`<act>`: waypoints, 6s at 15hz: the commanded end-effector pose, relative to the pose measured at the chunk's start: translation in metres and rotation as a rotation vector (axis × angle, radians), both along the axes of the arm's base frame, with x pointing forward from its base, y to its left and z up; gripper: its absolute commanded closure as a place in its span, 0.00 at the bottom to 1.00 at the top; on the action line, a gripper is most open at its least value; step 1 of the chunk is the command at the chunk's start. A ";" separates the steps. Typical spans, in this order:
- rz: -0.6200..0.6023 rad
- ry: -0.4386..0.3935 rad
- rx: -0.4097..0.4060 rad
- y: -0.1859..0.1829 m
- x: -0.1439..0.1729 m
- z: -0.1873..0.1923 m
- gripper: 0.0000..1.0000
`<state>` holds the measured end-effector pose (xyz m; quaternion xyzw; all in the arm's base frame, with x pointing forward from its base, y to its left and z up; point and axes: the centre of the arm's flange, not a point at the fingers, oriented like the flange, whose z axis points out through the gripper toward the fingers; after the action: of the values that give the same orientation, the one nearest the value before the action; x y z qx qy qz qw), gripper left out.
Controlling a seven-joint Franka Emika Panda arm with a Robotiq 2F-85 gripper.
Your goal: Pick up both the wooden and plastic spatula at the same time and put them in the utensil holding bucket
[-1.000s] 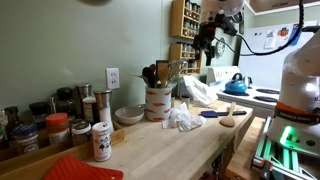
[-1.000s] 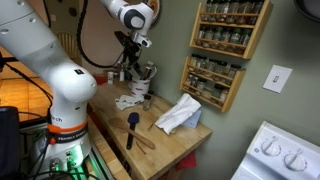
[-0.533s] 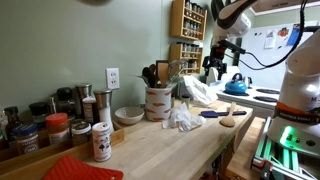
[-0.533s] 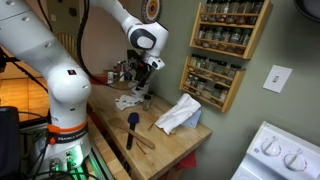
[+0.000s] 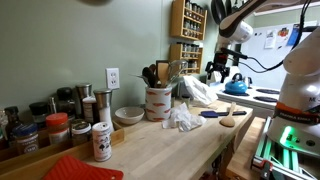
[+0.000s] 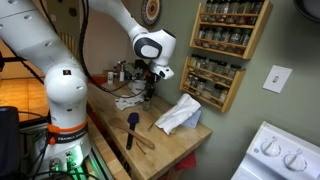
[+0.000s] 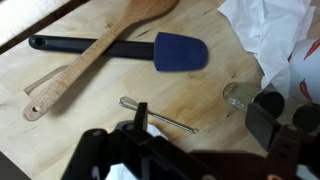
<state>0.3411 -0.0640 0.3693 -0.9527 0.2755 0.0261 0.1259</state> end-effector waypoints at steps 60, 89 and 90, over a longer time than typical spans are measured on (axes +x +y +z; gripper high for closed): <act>-0.744 0.521 0.316 -0.166 -0.048 -0.153 0.93; -1.276 0.591 0.149 -0.130 -0.062 -0.149 0.03; -1.258 0.592 0.139 -0.123 -0.061 -0.150 0.00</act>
<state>0.2869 -0.2093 0.2037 -0.5421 0.8024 0.2267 0.1046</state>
